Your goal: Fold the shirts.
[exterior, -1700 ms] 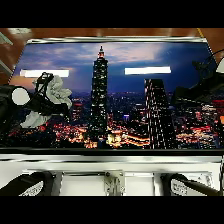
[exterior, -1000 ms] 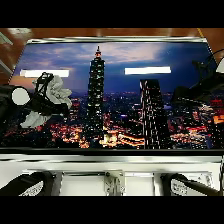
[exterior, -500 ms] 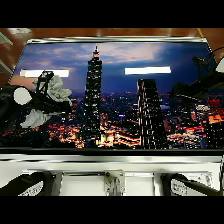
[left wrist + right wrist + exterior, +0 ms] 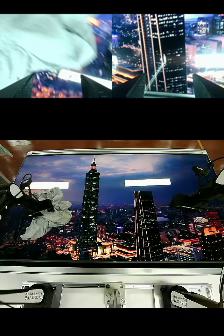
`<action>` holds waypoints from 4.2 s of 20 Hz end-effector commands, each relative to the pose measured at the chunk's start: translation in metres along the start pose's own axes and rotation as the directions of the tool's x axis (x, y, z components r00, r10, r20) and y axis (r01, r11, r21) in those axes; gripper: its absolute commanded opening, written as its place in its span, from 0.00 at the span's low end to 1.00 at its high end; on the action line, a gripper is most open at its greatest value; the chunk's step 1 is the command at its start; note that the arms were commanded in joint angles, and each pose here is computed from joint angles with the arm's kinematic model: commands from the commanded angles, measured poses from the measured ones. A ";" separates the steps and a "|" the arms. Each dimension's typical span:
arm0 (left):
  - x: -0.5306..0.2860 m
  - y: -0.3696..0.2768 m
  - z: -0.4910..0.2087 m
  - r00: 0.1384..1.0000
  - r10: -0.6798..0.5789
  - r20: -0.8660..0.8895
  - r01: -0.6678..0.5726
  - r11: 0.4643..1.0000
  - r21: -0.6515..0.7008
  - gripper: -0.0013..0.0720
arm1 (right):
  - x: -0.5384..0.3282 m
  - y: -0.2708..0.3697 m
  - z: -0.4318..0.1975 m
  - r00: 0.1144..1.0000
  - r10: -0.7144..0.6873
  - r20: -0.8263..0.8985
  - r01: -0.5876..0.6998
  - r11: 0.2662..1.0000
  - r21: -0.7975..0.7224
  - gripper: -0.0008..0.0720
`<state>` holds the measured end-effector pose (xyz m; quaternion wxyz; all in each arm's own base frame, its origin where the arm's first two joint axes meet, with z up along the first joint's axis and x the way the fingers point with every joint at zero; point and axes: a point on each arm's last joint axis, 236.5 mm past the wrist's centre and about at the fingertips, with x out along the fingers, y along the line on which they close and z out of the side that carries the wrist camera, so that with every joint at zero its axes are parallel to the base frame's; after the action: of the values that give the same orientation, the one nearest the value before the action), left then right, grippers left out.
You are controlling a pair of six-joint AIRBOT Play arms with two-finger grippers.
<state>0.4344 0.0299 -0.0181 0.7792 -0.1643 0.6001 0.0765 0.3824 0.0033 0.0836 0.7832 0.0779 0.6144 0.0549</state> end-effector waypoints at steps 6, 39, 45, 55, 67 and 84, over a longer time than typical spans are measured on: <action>0.083 0.029 0.060 0.997 -0.071 0.037 0.077 0.976 -0.206 1.00 | -0.001 0.014 0.022 0.994 0.059 0.092 -0.059 0.998 -0.005 0.97; -0.067 -0.377 -0.268 0.806 -0.531 -0.263 0.552 0.513 0.658 0.07 | -0.064 0.035 -0.087 0.982 0.060 0.181 -0.047 0.996 -0.078 0.97; -0.049 -0.364 -0.262 0.750 -0.462 -0.473 0.658 0.590 0.467 0.99 | 0.009 0.015 -0.081 0.980 0.040 0.195 -0.047 0.998 0.029 0.97; -0.010 -0.128 -0.184 0.850 -0.276 -0.448 0.384 0.908 0.169 0.99 | 0.037 0.003 -0.091 0.990 0.127 0.066 -0.135 0.982 0.130 0.97; 0.083 -0.205 -0.205 0.780 -0.513 -0.360 0.520 0.850 -0.086 0.97 | 0.073 0.057 -0.081 0.900 0.436 -0.014 -0.422 0.878 0.225 0.97; 0.088 -0.242 -0.187 0.756 -0.547 -0.360 0.590 0.808 0.011 0.07 | 0.152 0.122 -0.095 0.880 0.447 -0.162 -0.417 0.889 0.188 0.97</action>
<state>0.3637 -0.2674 -0.1097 0.6565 -0.3041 0.6537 -0.2222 0.3259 0.1327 -0.0382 0.6896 0.2658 0.6484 0.1828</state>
